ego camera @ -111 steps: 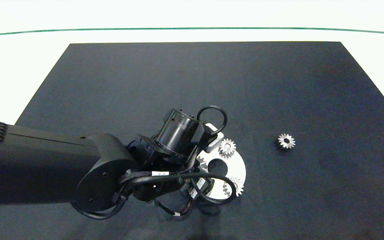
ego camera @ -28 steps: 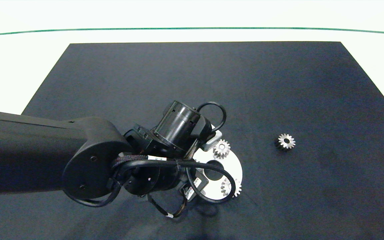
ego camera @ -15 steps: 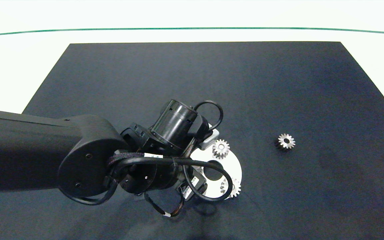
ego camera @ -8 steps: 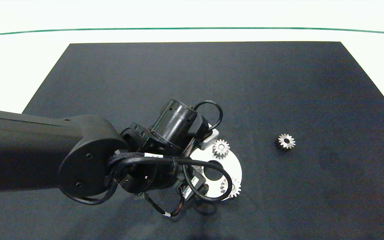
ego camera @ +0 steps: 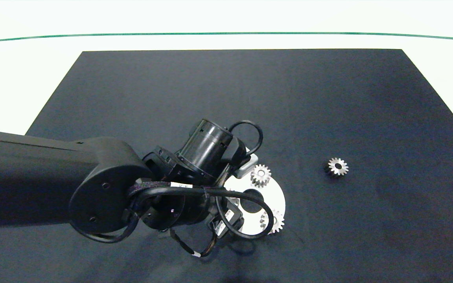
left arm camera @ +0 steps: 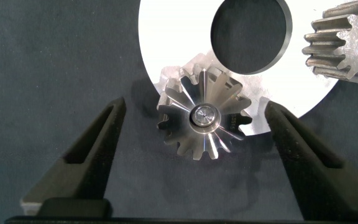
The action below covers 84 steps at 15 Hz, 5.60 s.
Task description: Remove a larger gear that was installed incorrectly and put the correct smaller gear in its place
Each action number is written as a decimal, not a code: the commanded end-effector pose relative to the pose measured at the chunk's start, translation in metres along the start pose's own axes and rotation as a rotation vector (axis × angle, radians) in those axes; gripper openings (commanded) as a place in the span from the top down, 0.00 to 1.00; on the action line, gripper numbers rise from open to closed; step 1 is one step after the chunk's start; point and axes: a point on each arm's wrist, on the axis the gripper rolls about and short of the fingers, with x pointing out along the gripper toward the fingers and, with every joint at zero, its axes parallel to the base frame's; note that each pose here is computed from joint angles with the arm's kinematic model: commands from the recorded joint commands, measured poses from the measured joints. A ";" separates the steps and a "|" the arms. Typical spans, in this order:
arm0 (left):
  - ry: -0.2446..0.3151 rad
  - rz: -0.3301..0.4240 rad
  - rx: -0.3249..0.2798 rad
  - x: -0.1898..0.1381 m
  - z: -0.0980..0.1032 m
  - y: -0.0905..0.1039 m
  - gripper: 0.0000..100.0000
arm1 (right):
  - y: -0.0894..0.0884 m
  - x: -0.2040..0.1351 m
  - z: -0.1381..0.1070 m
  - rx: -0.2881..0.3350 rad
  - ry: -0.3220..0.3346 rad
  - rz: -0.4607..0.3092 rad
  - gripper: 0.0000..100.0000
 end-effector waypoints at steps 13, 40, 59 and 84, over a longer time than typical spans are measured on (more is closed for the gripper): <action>0.012 -0.004 0.009 0.003 -0.002 -0.003 0.40 | 0.000 -0.001 -0.001 -0.002 0.009 0.002 0.00; -0.010 -0.004 0.005 -0.006 0.000 -0.002 0.69 | 0.000 -0.003 0.000 -0.001 0.001 0.000 0.00; 0.016 0.200 -0.201 -0.061 -0.039 0.086 0.69 | 0.000 -0.002 0.001 0.009 0.011 -0.037 0.00; 0.118 0.169 -0.339 -0.056 -0.096 0.112 0.00 | 0.001 0.004 -0.007 0.016 0.049 -0.050 0.00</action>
